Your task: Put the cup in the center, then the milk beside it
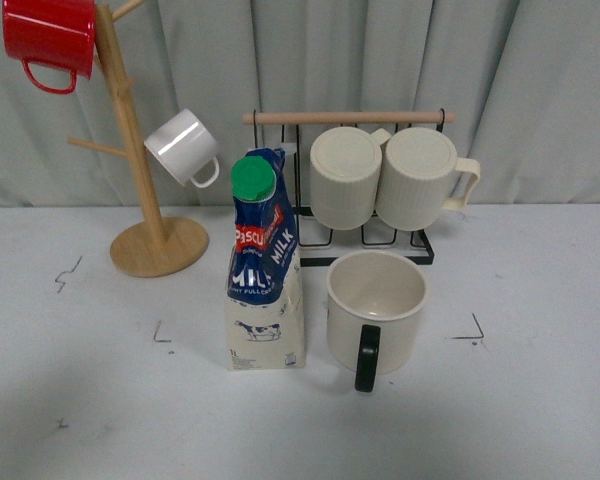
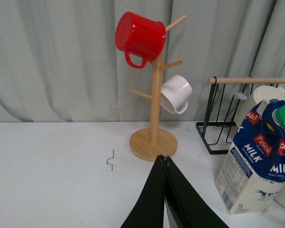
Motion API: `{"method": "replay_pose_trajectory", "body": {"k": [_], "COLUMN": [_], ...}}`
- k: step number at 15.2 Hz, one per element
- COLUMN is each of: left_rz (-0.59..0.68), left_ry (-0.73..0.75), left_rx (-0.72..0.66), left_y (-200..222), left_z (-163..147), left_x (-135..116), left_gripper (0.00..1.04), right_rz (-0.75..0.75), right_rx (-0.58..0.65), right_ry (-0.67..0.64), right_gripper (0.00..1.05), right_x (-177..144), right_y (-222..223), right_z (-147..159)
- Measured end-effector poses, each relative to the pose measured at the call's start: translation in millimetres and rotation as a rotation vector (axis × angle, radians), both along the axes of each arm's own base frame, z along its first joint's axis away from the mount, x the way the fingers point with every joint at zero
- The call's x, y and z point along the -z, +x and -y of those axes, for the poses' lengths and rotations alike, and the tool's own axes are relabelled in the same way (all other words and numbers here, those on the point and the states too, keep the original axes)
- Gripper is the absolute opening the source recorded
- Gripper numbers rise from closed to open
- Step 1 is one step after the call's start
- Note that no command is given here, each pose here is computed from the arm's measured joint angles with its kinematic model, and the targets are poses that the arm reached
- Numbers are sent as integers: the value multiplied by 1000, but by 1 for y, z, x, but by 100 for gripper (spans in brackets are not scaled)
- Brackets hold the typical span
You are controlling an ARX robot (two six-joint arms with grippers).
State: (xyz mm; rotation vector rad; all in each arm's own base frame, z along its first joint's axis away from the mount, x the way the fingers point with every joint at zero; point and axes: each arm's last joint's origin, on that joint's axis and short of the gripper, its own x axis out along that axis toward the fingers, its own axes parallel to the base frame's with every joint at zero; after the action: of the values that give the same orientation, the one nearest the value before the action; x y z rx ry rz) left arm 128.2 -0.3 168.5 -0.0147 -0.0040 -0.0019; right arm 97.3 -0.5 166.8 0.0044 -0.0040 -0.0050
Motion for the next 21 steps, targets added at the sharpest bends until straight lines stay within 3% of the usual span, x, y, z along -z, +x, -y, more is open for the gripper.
{"method": "replay_pose_trajectory", "body": {"k": [16, 17, 21], "left_rz": [-5, -6, -5], "left_ry": [0, 0, 0], "left_rx": [-1, -1, -1], "left_y": [-31, -31, -31], "left_z": [0, 0, 0], "left_x": [2, 2, 2], "left_gripper": [2, 9, 62], "right_rz": [0, 0, 0], "right_rx": [0, 0, 0], "right_ry": [0, -1, -1], "right_gripper": [98, 98, 98], "right_x": [0, 0, 0], "right_y": [0, 0, 0], "right_z": [0, 0, 0]}}
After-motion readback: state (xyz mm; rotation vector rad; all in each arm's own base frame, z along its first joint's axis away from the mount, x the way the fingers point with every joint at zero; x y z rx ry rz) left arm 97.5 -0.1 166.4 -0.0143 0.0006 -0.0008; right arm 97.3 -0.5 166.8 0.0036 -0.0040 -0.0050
